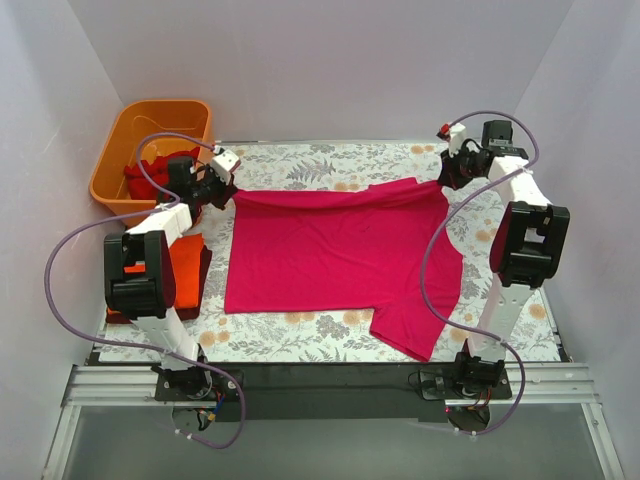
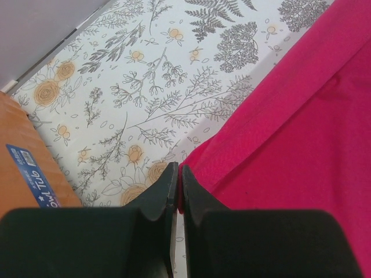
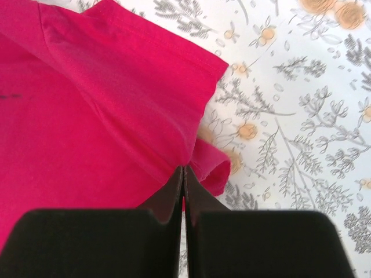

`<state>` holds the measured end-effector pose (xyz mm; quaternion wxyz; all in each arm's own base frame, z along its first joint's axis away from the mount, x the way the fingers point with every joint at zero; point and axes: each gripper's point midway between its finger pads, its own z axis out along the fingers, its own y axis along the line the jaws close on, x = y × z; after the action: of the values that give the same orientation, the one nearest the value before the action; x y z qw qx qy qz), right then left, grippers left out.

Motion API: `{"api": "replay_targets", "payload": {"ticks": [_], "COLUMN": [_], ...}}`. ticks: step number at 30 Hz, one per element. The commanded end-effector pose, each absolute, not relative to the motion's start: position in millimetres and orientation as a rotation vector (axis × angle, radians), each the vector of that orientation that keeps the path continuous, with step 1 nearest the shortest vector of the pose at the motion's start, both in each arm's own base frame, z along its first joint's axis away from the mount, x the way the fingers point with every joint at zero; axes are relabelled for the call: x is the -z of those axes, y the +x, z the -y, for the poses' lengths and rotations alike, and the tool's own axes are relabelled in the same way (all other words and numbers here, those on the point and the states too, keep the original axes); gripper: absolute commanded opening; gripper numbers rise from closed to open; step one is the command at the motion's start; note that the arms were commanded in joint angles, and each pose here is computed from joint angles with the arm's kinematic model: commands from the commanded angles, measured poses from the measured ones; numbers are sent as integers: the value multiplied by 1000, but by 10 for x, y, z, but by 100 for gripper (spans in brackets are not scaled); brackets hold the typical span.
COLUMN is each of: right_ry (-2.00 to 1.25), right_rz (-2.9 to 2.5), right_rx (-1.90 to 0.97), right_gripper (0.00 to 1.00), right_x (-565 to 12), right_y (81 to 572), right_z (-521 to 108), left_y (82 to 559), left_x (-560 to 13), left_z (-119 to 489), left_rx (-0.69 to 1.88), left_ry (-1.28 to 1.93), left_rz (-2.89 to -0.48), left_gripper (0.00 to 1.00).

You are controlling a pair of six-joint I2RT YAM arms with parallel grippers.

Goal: Fold and stack the t-shirts
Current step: Fold the tshirt

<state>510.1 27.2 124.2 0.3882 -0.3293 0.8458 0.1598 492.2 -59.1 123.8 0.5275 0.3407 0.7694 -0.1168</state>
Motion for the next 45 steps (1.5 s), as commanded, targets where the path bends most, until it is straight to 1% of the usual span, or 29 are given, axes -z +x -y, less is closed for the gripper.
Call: {"api": "replay_targets", "payload": {"ticks": [1, 8, 9, 19, 23, 32, 36, 45], "right_ry": [-901, -968, -977, -1037, -1077, -1076, -1095, -1123], "right_rz": [-2116, -2186, -2201, -2293, -2318, -2323, -2326, -2344], "right_rx": [-387, -391, -393, -343, -329, -293, -297, -301], "right_gripper": [1, 1, 1, 1, 1, 1, 1, 1], "right_x": [-1376, -1006, -931, -576, -456, -468, -448, -426], "right_y": [4920, 4629, 4589, 4433, 4388, 4493, 4449, 4359], "right_z": [-249, -218, -210, -112, -134, -121, -125, -118], "left_y": [4816, 4513, 4438, 4261, 4229, 4130, 4103, 4127], "left_x": [-1541, -1258, -1142, -665, -563, -473, -341, -303], "left_z": [564, 582, 582, 559, 615, 616, 562, 551], "left_rx": [218, 243, 265, 261, 278, 268, 250, 256], "left_ry": [877, 943, 947, 1000, 1009, 1044, 1053, 1044], "left_rz": [-1745, -1803, -1845, -1959, -1984, -2020, -2064, -2089], "left_gripper": [0, 0, 0, 0, 0, 0, 0, 0]}}
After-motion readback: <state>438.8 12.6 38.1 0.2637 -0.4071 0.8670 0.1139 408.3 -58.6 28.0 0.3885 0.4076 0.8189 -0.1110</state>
